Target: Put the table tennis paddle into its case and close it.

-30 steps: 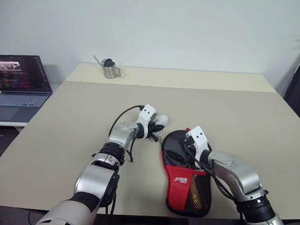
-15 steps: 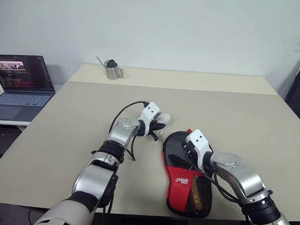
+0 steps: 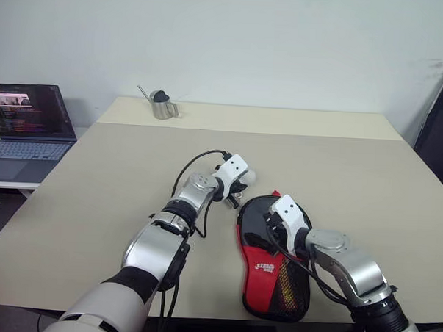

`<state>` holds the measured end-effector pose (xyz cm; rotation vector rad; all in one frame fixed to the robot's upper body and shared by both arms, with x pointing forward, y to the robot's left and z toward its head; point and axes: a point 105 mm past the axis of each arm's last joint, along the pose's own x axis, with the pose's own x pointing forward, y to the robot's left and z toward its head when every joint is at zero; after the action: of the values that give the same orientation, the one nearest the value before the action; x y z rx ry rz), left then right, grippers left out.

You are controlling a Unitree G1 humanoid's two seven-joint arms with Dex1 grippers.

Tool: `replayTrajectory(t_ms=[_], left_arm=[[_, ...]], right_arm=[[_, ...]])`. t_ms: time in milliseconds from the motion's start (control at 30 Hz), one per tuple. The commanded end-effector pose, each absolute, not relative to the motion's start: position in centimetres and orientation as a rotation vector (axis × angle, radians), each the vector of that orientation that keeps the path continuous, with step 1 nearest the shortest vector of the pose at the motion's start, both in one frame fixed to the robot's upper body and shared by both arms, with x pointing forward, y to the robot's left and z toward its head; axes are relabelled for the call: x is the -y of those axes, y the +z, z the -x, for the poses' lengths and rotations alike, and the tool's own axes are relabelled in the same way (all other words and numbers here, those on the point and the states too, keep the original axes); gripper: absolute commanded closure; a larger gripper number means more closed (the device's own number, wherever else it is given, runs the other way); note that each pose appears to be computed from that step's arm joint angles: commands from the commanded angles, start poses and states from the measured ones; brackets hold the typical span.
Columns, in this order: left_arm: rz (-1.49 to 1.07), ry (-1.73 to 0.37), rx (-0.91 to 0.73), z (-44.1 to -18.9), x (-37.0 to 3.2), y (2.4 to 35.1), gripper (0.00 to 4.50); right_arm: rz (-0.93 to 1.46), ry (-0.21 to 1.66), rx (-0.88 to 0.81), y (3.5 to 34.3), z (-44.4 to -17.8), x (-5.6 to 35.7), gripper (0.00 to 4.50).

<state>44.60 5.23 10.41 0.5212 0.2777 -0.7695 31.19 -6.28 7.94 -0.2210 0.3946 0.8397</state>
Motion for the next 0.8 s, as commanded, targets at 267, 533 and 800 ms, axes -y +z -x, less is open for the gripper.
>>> replayTrajectory(t_ms=[267, 533, 800], left_arm=[[-0.653, -0.713, -0.084, -45.7, -2.7, 14.4, 4.40], [-0.738, -0.686, 0.015, -45.6, -0.2, 15.9, 4.40], [-0.845, -0.697, 0.136, -44.9, 3.2, 17.5, 4.40]], right_arm=[[0.125, 0.862, -0.652, 2.1, -27.8, 4.7, 0.00], [0.093, 0.840, -0.671, 1.9, -26.6, 4.8, 0.00], [0.078, 0.819, -0.683, 1.9, -25.7, 4.9, 0.00]])
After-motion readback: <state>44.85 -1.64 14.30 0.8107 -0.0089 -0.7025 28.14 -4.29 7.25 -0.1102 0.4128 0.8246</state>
